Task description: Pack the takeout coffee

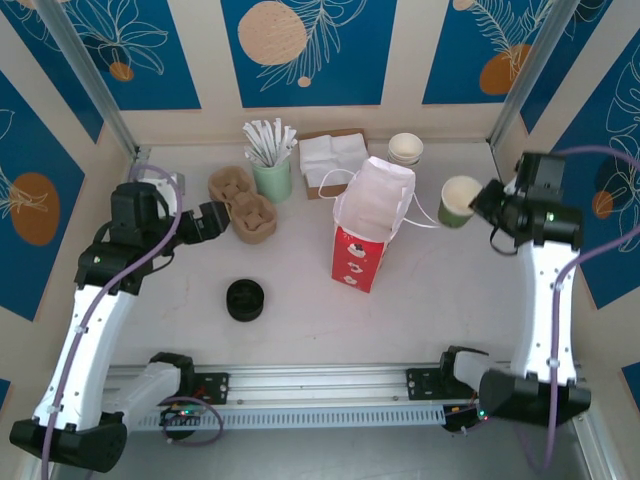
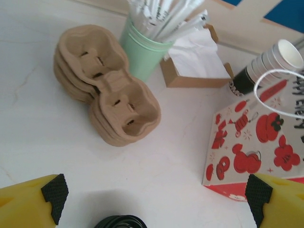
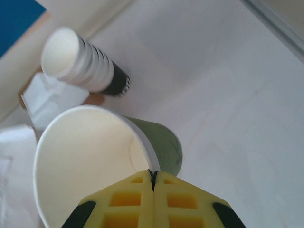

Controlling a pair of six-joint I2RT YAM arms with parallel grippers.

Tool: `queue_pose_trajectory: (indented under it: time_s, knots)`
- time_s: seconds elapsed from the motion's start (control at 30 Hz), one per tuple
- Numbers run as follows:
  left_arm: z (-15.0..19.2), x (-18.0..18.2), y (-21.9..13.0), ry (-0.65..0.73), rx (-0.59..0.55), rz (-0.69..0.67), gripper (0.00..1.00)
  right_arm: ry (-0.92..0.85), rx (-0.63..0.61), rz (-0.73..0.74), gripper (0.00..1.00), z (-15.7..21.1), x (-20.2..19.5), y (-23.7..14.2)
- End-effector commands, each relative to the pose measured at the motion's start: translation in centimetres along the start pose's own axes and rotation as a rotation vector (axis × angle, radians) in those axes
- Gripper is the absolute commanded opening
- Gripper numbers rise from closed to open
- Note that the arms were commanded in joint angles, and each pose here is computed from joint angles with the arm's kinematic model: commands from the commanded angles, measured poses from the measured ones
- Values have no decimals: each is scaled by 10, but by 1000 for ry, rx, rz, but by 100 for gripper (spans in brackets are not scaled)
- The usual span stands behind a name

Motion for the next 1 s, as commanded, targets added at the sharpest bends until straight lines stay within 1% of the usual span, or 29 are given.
queue_pose_trajectory:
  time_s: [0.0,0.07,0.2,0.27,0.4,0.47,0.57,0.6,0.7,0.77,0.87,0.97]
  knots:
    - [11,-7,13,45,48,32,97,33,-74,11,0,14,-12,-6]
    - [16,-9,22,52,75,32,96,65,-28,8,0,31,-19,2]
    - [22,-17,33,84,100,23,96,116,91,74,0,61,-36,21]
    - [24,-19,38,92,106,19,96,136,160,65,0,79,-40,31]
    - [25,-20,38,102,107,12,96,162,220,58,0,107,-49,40]
    - [25,-19,37,105,99,6,96,155,260,17,0,121,-47,44]
    - [29,-17,39,101,111,2,96,106,326,-26,0,143,-38,45]
    - [31,-16,41,96,117,-1,96,61,337,-52,0,149,-29,42]
    - [37,-11,45,78,131,-16,96,-70,327,-78,0,167,-9,31]
    - [41,-9,46,76,137,-21,96,-132,350,-109,0,181,-1,28]
    - [46,-5,46,76,140,-31,97,-183,396,-120,0,203,3,29]
    - [48,-4,48,76,149,-35,97,-229,426,-171,0,224,9,31]
Point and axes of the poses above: each hand's point on the last joint's axis, 136 mm out from that joint toward the fingers, its own y axis out along the fingers, its own x axis along the line the jaws close on, z = x × y, the point moved 5 cm from there along -y, back along the fingers, and after that the axes turned 2 degrees about -y, right-handed, at the moved point
